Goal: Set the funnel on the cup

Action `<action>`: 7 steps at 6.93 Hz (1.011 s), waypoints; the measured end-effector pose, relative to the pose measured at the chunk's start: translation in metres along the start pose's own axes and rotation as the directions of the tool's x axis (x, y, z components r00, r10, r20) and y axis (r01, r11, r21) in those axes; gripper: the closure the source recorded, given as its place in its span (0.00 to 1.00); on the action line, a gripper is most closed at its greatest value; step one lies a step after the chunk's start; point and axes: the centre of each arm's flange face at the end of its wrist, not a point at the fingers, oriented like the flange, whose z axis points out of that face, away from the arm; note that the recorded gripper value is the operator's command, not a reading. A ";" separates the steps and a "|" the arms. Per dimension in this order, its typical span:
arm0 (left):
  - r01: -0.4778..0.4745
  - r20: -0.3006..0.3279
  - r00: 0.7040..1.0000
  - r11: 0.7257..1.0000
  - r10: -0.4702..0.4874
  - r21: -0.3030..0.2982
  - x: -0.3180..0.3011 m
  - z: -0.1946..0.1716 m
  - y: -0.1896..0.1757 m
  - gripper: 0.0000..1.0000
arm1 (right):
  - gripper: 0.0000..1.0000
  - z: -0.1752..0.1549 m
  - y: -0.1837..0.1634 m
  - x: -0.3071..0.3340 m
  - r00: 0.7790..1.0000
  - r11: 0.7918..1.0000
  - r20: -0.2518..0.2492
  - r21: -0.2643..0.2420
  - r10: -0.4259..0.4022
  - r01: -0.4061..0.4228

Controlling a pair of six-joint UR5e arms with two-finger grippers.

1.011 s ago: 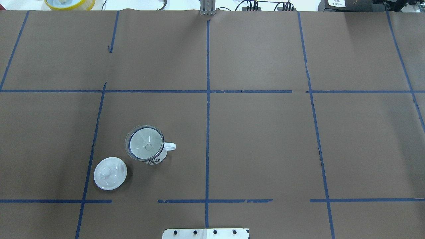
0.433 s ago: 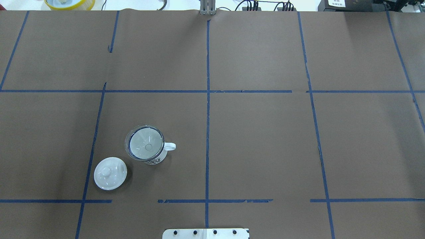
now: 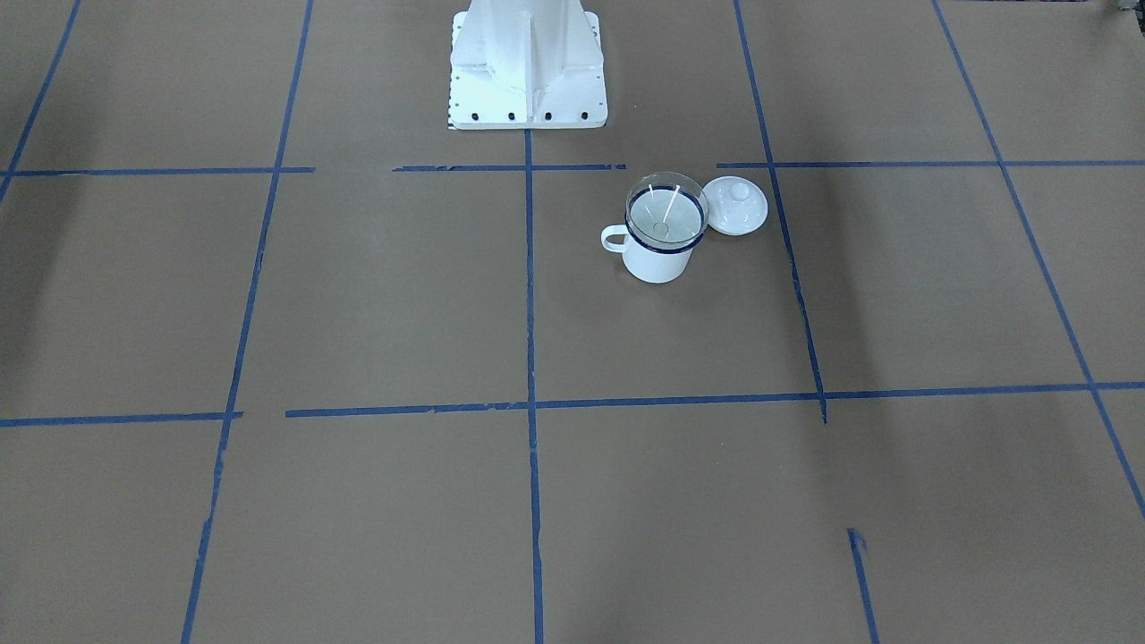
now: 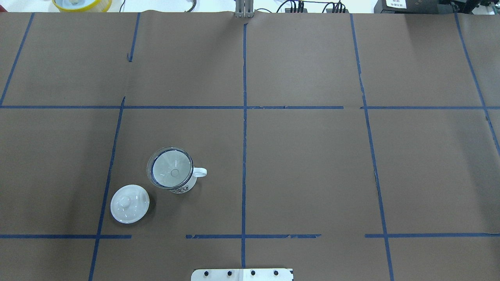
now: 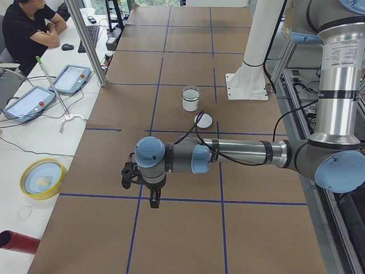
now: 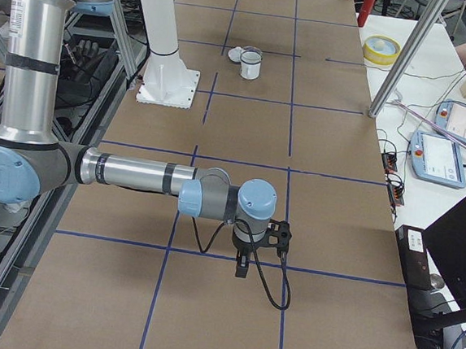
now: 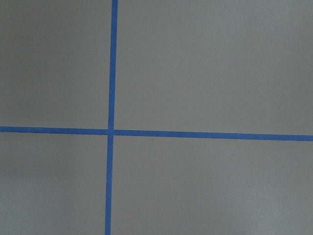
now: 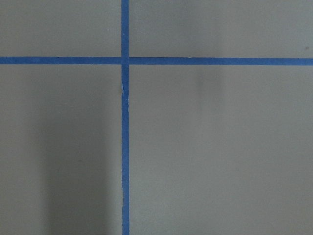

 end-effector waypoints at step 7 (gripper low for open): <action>-0.116 0.005 0.993 0.987 0.117 -0.112 -0.003 0.031 0.006 0.00 | 0.00 0.000 0.000 0.000 1.000 1.000 0.000 0.000 0.000 0.000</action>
